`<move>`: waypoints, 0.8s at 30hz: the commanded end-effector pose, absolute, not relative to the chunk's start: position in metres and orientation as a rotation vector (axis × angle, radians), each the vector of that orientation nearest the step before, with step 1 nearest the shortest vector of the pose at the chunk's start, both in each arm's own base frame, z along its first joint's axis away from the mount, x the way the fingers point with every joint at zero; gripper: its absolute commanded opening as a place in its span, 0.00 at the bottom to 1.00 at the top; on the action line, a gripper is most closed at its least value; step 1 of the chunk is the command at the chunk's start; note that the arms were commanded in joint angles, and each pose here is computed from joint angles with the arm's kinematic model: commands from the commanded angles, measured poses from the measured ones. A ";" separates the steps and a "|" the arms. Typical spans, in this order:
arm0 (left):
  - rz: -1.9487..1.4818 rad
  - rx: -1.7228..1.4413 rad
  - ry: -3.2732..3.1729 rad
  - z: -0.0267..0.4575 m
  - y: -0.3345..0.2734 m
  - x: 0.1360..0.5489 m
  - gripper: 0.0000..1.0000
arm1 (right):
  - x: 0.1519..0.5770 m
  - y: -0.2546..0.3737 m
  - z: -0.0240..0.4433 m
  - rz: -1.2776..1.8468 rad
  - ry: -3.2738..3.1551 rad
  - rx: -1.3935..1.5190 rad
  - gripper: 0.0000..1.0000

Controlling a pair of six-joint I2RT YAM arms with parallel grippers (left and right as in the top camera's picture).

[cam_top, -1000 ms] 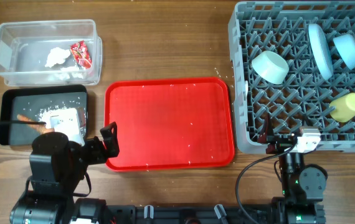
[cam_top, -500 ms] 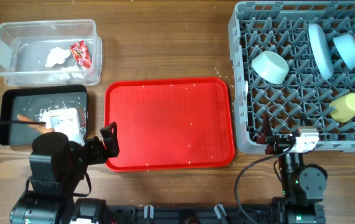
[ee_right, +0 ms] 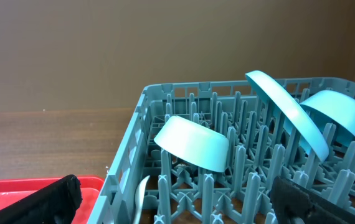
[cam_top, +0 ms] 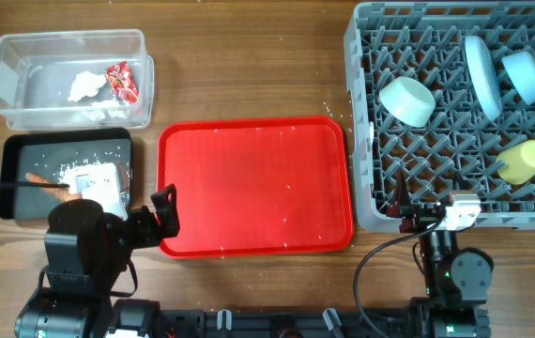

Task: Sort waste into correct bins and load items into the dishwasher rack

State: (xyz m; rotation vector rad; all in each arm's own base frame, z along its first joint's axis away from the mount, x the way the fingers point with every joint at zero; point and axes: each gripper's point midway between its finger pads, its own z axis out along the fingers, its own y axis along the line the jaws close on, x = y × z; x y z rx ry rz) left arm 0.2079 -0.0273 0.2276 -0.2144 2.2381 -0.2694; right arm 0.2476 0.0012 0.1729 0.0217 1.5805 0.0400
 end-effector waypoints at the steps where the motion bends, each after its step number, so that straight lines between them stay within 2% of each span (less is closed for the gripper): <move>1: -0.245 -0.200 2.224 0.229 -0.025 0.205 1.00 | 0.247 0.005 0.176 0.049 1.566 -0.004 1.00; 6: -0.224 -0.231 2.183 0.233 -0.016 0.198 1.00 | 0.247 0.005 0.176 0.048 1.566 -0.003 1.00; 10: -0.214 -0.255 2.121 0.218 -0.010 0.195 1.00 | 0.247 0.005 0.176 0.048 1.566 -0.003 1.00; 19: -0.296 -0.272 1.808 0.170 -0.011 0.230 1.00 | 0.247 0.005 0.176 0.048 1.566 -0.003 1.00; 24: -0.320 -0.258 1.621 0.170 -0.010 0.243 1.00 | 0.247 0.005 0.176 0.049 1.566 -0.004 1.00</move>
